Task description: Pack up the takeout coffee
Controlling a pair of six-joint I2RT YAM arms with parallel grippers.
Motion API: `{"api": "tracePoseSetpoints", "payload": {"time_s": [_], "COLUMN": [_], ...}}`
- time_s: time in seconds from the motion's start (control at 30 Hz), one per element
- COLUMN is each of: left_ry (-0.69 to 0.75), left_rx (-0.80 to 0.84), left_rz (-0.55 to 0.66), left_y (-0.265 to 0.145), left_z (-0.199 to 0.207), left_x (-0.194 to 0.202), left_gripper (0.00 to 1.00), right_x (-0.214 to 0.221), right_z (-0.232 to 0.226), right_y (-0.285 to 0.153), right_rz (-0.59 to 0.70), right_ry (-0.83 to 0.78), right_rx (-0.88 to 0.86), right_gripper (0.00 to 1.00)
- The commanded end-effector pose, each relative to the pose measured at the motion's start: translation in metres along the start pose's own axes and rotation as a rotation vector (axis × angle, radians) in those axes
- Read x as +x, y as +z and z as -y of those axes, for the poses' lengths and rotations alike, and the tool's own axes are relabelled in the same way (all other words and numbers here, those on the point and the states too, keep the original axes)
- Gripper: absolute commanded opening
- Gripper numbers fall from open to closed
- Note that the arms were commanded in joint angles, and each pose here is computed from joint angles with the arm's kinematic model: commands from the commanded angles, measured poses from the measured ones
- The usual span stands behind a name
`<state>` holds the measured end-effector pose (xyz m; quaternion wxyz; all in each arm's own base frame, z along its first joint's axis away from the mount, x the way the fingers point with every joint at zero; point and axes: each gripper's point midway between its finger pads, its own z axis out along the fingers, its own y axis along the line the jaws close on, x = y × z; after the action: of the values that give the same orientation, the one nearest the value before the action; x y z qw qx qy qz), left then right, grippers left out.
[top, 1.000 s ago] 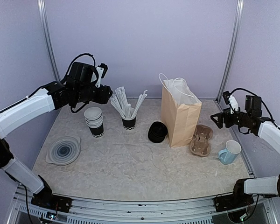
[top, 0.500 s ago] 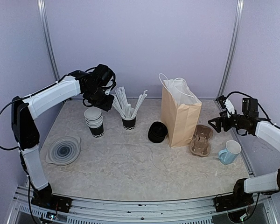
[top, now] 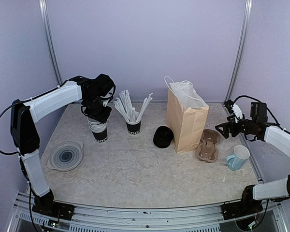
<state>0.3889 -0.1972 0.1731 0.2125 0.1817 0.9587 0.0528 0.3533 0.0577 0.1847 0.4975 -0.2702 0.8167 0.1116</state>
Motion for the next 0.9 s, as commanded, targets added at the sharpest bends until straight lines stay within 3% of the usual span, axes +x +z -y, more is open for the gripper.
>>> {"api": "tracePoseSetpoints", "payload": {"time_s": [0.0, 0.17, 0.47, 0.6, 0.7, 0.87], "left_ry": [-0.023, -0.016, -0.002, 0.001, 0.000, -0.001], "left_rx": [-0.032, -0.033, -0.034, -0.039, -0.047, -0.054], "left_rz": [0.002, 0.006, -0.014, -0.011, -0.013, -0.020], "left_y": [0.000, 0.003, 0.009, 0.009, 0.010, 0.011], "left_z": [-0.011, -0.011, -0.010, -0.011, -0.013, -0.014], "left_x": [0.001, -0.003, 0.001, 0.000, 0.000, 0.001], "left_gripper": [0.35, 0.18, 0.09, 0.09, 0.19, 0.12], "right_x": [0.003, 0.004, 0.007, 0.007, 0.008, 0.007], "right_z": [-0.005, -0.006, -0.006, -0.006, -0.007, -0.007], "right_y": [0.001, 0.001, 0.002, 0.002, 0.003, 0.002], "right_rz": [0.006, 0.004, 0.000, 0.002, 0.000, 0.002], "right_ry": [-0.013, -0.014, -0.012, -0.012, -0.010, -0.011], "right_rx": [-0.017, -0.017, -0.017, -0.019, -0.023, -0.021], "right_gripper": [0.98, 0.98, 0.98, 0.98, 0.98, 0.98]}}
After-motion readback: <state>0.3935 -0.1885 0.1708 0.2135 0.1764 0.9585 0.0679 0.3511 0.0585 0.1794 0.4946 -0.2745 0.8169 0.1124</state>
